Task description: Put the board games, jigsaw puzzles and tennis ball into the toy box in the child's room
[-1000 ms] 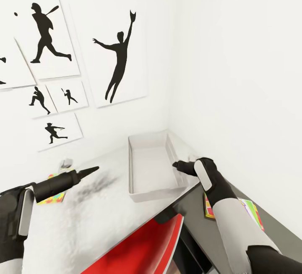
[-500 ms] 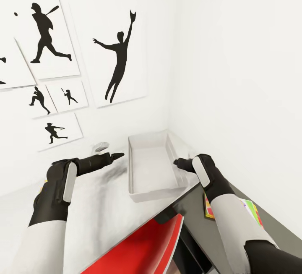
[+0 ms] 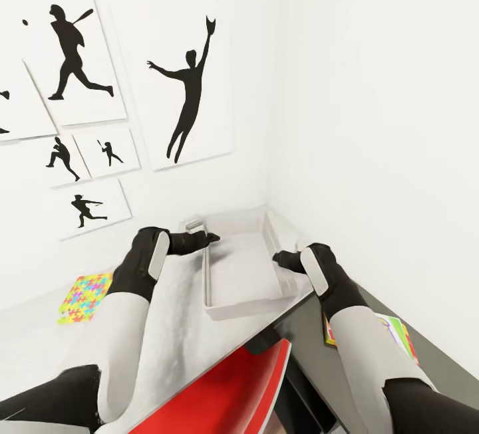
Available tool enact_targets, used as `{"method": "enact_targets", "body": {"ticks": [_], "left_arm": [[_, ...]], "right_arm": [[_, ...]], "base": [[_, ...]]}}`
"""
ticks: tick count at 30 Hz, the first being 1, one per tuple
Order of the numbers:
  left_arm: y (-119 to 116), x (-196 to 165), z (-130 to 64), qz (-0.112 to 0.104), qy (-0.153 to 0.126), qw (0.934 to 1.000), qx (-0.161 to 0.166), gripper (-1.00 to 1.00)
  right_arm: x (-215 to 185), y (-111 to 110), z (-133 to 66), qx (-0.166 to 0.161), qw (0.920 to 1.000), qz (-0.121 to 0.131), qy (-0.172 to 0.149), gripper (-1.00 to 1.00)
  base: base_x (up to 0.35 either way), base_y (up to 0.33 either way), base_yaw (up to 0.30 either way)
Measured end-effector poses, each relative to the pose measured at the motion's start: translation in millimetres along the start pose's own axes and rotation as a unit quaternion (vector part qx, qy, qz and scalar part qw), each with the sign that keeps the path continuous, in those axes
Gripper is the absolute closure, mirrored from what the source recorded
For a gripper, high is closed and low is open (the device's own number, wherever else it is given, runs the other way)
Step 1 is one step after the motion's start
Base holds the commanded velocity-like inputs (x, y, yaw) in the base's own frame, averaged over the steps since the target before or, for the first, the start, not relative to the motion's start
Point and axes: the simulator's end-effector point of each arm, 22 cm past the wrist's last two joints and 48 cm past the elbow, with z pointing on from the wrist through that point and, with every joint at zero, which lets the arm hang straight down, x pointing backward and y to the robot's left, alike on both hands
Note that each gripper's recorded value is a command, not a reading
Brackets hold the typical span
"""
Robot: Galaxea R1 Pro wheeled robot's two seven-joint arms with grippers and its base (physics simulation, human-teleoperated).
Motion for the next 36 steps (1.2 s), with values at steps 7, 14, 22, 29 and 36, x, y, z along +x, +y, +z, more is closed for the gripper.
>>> {"method": "enact_targets", "body": {"ticks": [7,14,22,29,36], "left_arm": [[23,6,24.4,0.000,0.013,0.9974,-0.071,-1.00],[50,23,37.3,0.000,0.017,0.9924,-0.122,-1.00],[63,41,47.0,-0.002,0.020,0.9897,-0.141,-1.00],[71,62,57.3,-0.005,0.025,0.9886,-0.148,-1.00],[72,64,58.7,-0.005,0.024,0.9885,-0.149,-1.00]], "right_arm": [[4,-2,1.5,0.011,0.9999,-0.004,0.006,-1.00],[6,1,1.5,0.016,0.9997,-0.020,0.007,-1.00],[6,2,1.3,0.018,0.9995,-0.025,0.005,-1.00],[5,2,1.0,0.017,0.9995,-0.026,0.003,-1.00],[4,3,0.3,0.016,0.9995,-0.025,0.001,-1.00]], "base": [[0.000,0.000,0.000],[0.000,0.000,0.000],[0.000,0.000,0.000],[0.000,0.000,0.000],[0.000,0.000,0.000]]}}
